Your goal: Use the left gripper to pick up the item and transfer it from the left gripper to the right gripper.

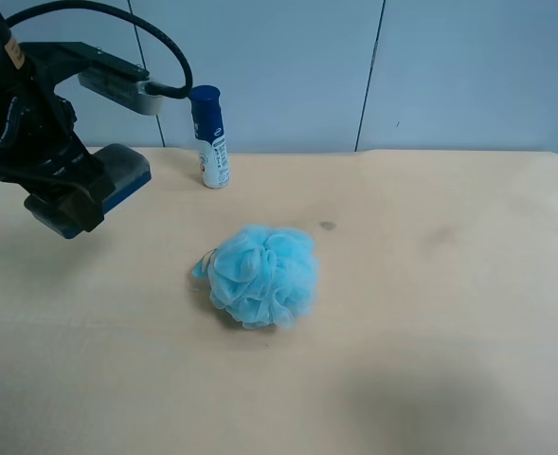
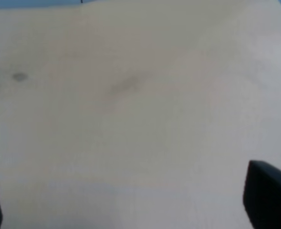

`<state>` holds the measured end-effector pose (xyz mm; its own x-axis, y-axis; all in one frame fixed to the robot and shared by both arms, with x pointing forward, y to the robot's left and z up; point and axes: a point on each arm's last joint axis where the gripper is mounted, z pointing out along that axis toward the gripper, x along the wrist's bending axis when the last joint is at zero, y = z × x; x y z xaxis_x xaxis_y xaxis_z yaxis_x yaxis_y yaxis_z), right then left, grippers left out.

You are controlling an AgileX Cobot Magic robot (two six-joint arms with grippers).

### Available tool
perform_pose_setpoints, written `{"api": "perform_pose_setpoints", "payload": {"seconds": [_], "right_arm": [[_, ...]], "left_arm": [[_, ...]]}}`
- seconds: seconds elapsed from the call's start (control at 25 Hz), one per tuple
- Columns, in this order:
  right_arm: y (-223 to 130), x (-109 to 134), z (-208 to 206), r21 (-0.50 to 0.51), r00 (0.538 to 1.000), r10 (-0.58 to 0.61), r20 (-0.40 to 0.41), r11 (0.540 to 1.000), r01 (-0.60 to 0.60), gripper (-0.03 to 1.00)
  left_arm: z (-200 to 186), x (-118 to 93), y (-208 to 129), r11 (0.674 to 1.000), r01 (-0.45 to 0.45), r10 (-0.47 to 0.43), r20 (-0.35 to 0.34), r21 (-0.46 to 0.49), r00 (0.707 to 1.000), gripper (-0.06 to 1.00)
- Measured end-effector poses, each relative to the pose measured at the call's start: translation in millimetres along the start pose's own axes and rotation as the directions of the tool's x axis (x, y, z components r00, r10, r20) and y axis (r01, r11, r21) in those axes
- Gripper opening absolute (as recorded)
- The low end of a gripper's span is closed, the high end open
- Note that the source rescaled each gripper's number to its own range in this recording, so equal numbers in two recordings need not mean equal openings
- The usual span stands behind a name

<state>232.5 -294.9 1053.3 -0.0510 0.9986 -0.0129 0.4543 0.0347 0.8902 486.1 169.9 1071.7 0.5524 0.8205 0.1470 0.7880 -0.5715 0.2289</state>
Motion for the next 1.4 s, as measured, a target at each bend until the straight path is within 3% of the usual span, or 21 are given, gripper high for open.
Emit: {"api": "perform_pose_setpoints", "payload": {"seconds": [0.12, 0.24, 0.4, 0.52, 0.96, 1.12, 1.4], "right_arm": [[0.0, 0.0, 0.0, 0.0, 1.0, 0.0, 0.0, 1.0, 0.0, 1.0], [0.0, 0.0, 0.0, 0.0, 1.0, 0.0, 0.0, 1.0, 0.0, 1.0], [0.0, 0.0, 0.0, 0.0, 1.0, 0.0, 0.0, 1.0, 0.0, 1.0], [0.0, 0.0, 0.0, 0.0, 1.0, 0.0, 0.0, 1.0, 0.0, 1.0], [0.0, 0.0, 0.0, 0.0, 1.0, 0.0, 0.0, 1.0, 0.0, 1.0], [0.0, 0.0, 0.0, 0.0, 1.0, 0.0, 0.0, 1.0, 0.0, 1.0], [0.0, 0.0, 0.0, 0.0, 1.0, 0.0, 0.0, 1.0, 0.0, 1.0]], "left_arm": [[-12.4, -22.8, -1.3, 0.99, -0.138, 0.138, -0.012, -0.034, 0.99, 0.0], [-18.3, -43.9, -3.0, 0.959, -0.28, 0.28, -0.018, -0.04, 0.96, 0.0], [-22.3, -67.3, -4.8, 0.875, -0.482, 0.482, -0.013, -0.053, 0.876, 0.0], [-24.1, -77.2, -4.6, 0.817, -0.571, 0.572, -0.018, -0.076, 0.82, 0.0], [-25.1, -80.6, 0.3, 0.716, -0.686, 0.686, -0.056, -0.128, 0.726, 0.0], [-25.2, -80.9, 1.3, 0.697, -0.703, 0.702, -0.065, -0.137, 0.709, 0.0], [-25.4, -81.2, 2.3, 0.693, -0.706, 0.704, -0.07, -0.146, 0.706, 0.0]]}}
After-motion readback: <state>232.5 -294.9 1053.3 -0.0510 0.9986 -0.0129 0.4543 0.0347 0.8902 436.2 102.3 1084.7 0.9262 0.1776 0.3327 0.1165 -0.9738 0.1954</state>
